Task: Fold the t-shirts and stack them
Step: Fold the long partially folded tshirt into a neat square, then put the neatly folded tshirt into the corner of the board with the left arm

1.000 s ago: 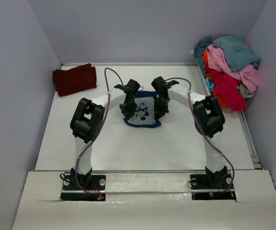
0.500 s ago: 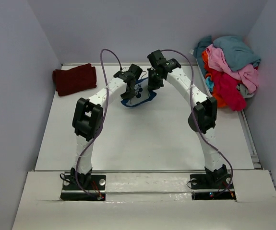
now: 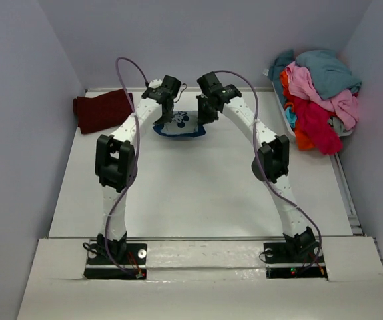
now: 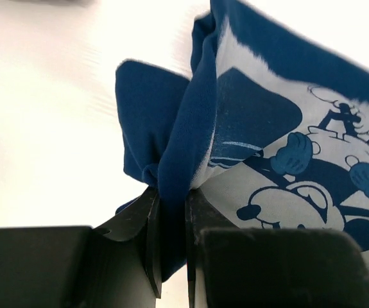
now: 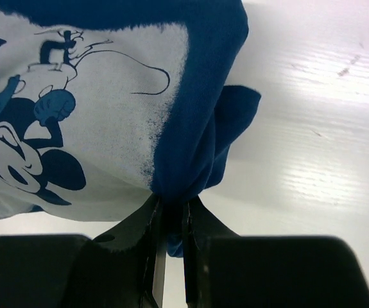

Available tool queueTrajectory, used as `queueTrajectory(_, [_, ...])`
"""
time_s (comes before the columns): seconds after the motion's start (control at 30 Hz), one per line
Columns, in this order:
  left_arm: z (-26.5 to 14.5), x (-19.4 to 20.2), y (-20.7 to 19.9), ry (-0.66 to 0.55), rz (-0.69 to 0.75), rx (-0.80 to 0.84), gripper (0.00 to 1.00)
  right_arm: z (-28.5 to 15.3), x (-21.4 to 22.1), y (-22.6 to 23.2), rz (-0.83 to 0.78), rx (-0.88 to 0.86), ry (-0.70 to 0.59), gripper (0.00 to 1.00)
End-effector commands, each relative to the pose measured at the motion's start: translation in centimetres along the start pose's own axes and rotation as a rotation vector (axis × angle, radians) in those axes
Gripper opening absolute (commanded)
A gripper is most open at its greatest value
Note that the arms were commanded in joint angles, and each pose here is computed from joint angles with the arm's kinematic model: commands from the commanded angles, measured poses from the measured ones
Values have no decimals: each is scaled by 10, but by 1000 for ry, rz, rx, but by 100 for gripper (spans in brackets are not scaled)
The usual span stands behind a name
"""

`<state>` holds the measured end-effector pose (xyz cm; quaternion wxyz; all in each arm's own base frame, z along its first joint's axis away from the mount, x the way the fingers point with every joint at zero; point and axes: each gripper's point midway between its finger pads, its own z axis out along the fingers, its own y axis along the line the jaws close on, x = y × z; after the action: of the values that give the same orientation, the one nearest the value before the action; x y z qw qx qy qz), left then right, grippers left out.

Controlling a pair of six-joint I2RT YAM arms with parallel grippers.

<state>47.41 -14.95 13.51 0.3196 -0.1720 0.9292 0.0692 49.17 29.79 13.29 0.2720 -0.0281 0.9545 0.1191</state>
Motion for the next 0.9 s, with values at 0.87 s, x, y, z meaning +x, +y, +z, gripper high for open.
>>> queueTrajectory(0.87, [48,34,134,99,-140,-298,6,36,65,55,-60,-190,197,7])
